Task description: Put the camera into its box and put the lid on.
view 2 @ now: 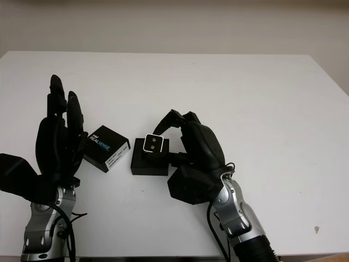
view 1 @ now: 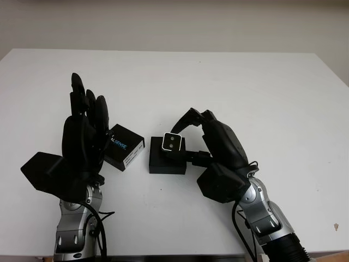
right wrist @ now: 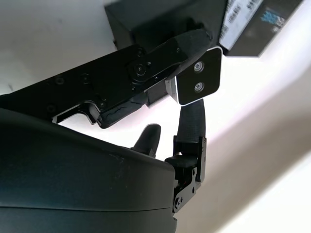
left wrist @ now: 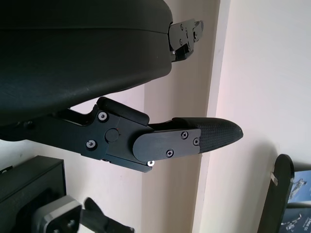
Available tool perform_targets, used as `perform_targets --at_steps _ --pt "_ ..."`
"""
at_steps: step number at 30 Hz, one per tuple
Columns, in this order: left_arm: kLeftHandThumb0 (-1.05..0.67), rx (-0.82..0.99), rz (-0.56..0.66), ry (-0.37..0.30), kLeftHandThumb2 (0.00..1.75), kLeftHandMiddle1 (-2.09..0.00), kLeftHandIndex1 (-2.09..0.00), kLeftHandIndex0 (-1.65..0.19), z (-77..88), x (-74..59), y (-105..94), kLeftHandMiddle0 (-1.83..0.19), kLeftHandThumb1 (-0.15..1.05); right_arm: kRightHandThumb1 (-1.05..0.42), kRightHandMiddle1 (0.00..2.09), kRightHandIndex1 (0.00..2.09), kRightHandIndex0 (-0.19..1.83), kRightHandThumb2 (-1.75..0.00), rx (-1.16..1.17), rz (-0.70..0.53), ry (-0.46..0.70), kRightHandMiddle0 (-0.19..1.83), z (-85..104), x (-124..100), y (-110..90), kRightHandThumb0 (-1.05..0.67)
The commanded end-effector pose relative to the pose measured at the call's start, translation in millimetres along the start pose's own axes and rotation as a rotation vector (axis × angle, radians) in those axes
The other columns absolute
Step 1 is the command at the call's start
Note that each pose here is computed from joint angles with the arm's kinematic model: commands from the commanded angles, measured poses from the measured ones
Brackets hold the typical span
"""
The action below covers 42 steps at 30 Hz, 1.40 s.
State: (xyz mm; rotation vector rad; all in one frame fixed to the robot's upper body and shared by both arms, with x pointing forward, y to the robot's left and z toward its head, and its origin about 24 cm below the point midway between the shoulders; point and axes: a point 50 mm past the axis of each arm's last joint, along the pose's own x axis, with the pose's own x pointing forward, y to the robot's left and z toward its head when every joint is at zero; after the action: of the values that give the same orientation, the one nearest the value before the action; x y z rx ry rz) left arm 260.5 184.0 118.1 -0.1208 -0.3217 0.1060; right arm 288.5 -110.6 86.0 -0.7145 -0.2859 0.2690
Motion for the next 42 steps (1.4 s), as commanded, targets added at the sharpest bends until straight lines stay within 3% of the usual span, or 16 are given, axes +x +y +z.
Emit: perform_targets --at_steps 1,15,32,42 --pt "-0.71 0.003 -0.010 -0.019 0.49 0.00 0.00 0.19 4.1 3.2 -3.2 0.19 1.05 -0.97 1.63 0.78 0.12 -0.05 0.025 -0.013 -0.015 0.33 6.0 5.5 -10.2 -0.35" --pt "-0.71 0.014 -0.014 -0.010 0.50 0.00 0.00 0.19 2.8 2.6 -2.1 0.19 1.05 -0.98 1.61 0.31 0.20 -0.05 0.253 0.153 0.096 0.32 -4.5 14.2 -16.8 -0.39" --pt "-0.71 0.018 -0.015 -0.005 0.51 0.00 0.00 0.19 2.0 2.1 -2.5 0.19 1.05 -0.99 1.70 0.23 0.23 -0.06 0.302 0.184 0.093 0.25 -2.5 13.9 -8.2 -0.41" --pt "-0.71 0.012 -0.013 -0.005 0.51 0.00 0.00 0.19 2.0 2.1 -2.8 0.19 1.05 -0.99 1.72 0.23 0.24 -0.06 0.342 0.141 0.088 0.24 -3.0 12.4 2.2 -0.39"
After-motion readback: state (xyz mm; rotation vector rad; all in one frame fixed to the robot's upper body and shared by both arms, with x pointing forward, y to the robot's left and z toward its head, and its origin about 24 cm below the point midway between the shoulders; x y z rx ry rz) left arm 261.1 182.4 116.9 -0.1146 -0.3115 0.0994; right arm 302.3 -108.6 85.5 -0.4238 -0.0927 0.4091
